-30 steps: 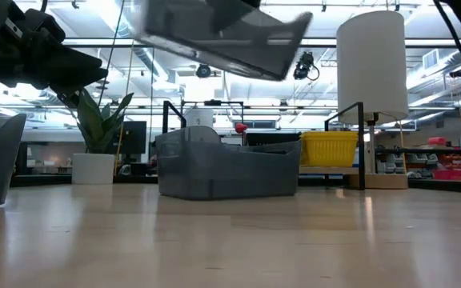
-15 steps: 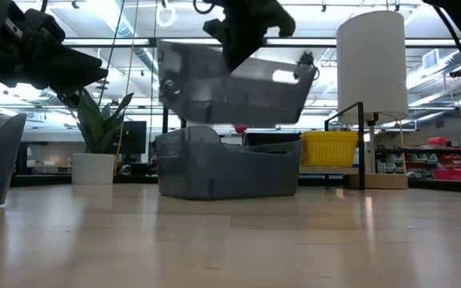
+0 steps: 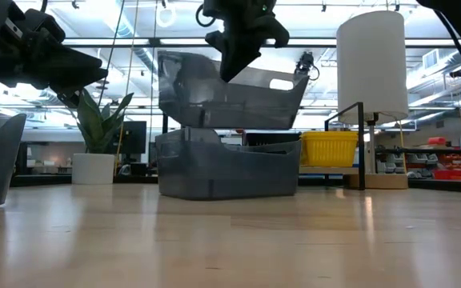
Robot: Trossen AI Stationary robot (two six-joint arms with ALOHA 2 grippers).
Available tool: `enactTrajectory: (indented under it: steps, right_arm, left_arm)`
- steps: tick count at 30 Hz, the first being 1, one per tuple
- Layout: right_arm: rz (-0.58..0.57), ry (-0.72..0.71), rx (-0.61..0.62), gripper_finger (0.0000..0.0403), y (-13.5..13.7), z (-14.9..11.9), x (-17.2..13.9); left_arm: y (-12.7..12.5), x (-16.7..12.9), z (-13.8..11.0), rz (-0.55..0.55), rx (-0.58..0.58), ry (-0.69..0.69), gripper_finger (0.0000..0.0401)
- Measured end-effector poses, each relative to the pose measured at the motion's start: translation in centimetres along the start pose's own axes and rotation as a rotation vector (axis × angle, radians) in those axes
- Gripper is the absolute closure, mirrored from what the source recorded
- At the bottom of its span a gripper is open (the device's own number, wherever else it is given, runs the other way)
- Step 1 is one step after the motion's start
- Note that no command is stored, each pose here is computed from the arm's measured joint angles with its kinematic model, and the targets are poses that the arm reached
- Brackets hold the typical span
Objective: Stack baskets on shelf by color
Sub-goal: Stack the middle gray bin on top of the top gray bin
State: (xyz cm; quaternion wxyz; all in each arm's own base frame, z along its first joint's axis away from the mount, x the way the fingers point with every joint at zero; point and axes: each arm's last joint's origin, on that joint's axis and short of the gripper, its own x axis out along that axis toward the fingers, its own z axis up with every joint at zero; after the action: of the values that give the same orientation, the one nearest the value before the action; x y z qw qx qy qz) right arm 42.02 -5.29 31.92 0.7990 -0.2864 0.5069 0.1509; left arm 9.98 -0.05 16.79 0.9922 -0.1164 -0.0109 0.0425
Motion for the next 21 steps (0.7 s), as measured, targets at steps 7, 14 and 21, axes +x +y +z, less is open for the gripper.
enactTrajectory:
  steps: [7,14,21]
  right_arm:
    - [0.023,-0.034,0.01,0.0396,-0.3,-0.2,0.0]
    - [0.055,-0.068,0.017,0.0396,0.0,-0.3,1.2]
    - [0.083,-0.055,0.034,0.0396,0.2,-1.5,3.5]
  left_arm:
    - [0.0,0.0,0.0,0.0,0.0,0.0,0.0284]
    - [0.0,0.0,0.0,0.0,0.0,0.0,0.0284]
    - [0.0,0.0,0.0,0.0,0.0,0.0,0.0284]
